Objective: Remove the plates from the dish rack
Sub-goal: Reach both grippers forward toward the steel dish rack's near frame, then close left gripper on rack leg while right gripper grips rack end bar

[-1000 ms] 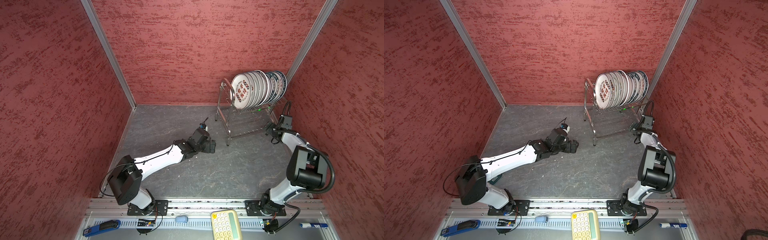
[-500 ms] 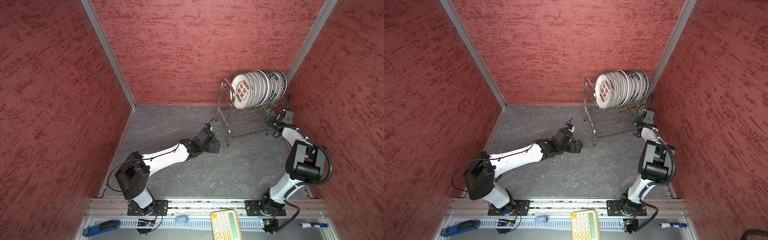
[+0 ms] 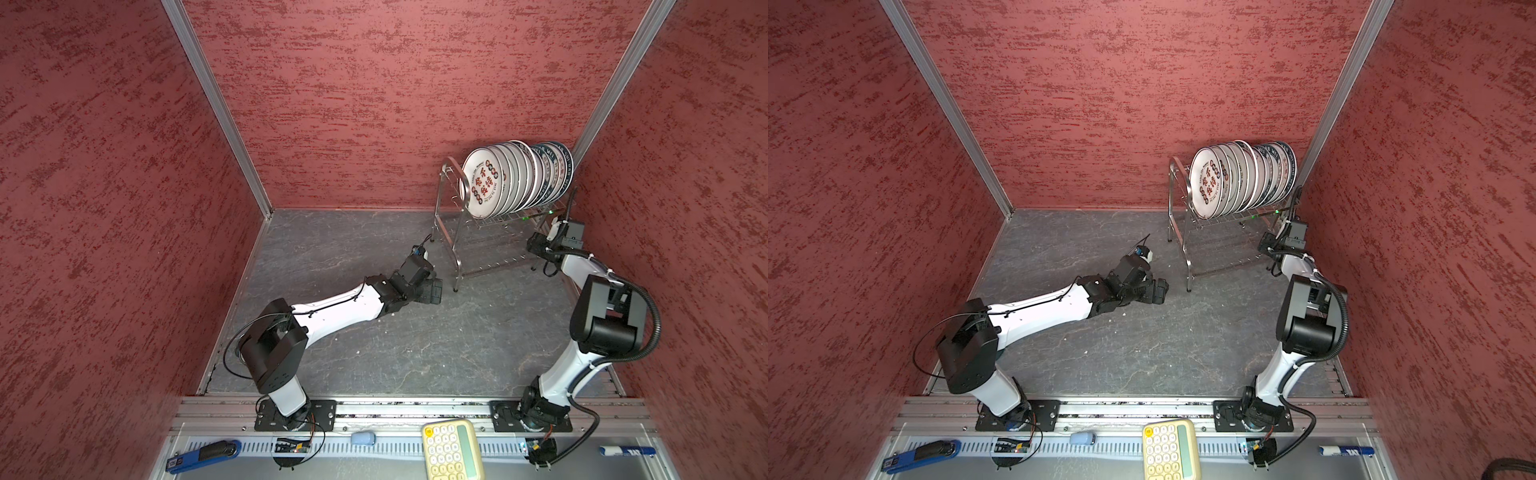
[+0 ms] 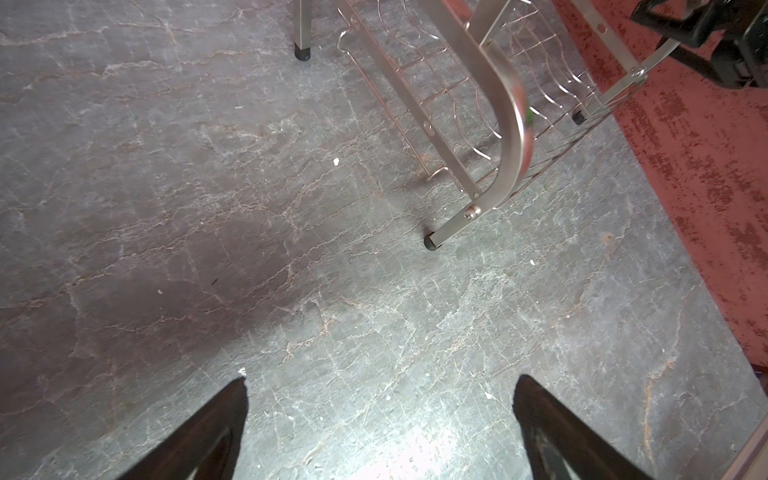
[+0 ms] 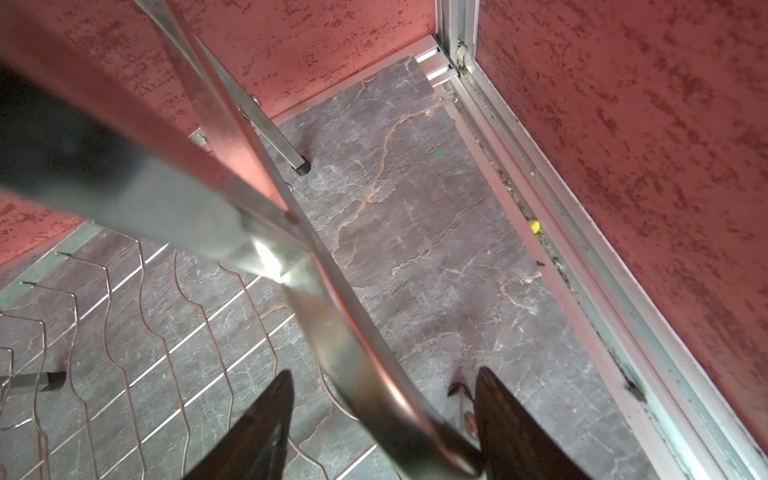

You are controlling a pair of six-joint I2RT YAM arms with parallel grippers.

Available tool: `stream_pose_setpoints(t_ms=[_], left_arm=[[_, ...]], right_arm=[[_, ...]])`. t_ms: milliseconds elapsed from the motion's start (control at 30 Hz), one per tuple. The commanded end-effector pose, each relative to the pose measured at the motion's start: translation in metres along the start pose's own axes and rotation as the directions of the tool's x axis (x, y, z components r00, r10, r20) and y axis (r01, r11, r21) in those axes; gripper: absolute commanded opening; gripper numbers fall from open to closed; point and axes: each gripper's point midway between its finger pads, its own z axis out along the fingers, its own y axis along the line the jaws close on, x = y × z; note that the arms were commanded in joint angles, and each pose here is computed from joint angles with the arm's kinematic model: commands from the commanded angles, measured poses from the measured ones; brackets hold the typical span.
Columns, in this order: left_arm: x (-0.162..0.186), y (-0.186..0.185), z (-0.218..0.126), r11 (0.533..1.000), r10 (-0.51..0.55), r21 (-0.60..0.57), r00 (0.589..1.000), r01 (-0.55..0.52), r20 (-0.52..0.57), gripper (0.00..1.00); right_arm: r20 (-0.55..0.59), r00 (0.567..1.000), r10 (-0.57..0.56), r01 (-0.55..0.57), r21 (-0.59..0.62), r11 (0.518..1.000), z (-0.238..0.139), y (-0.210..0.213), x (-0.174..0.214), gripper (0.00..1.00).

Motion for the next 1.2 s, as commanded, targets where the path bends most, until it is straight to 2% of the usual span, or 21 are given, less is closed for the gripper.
stream_pose_setpoints(t_ms=[0, 533, 700, 833, 1167], left_arm=[[-0.002, -0.003, 0.003, 1.0, 0.017, 0.0, 1.0, -0.017, 0.004, 0.99], [-0.011, -0.028, 0.02, 0.997, -0.011, 0.082, 0.999, 0.008, 0.043, 1.0], [-0.016, -0.052, 0.024, 0.992, 0.019, 0.12, 0.998, -0.026, 0.062, 0.99], [-0.022, -0.059, 0.03, 0.991, 0.007, 0.129, 0.997, -0.018, 0.08, 0.99], [-0.043, -0.039, 0.045, 0.999, -0.021, -0.022, 0.989, 0.024, 0.143, 1.0]], right_arm=[[0.026, 0.999, -0.019, 0.021, -0.084, 0.996, 0.003, 0.014, -0.009, 0.63], [-0.001, 1.0, -0.012, 0.011, -0.178, 0.984, 0.01, 0.027, 0.005, 0.46], [-0.011, 1.0, -0.012, 0.01, -0.225, 0.974, 0.008, 0.035, 0.008, 0.35], [-0.021, 1.0, -0.011, 0.005, -0.247, 0.969, 0.006, 0.04, 0.011, 0.31], [-0.043, 0.999, -0.03, 0.018, -0.259, 0.966, 0.003, 0.044, 0.026, 0.31]])
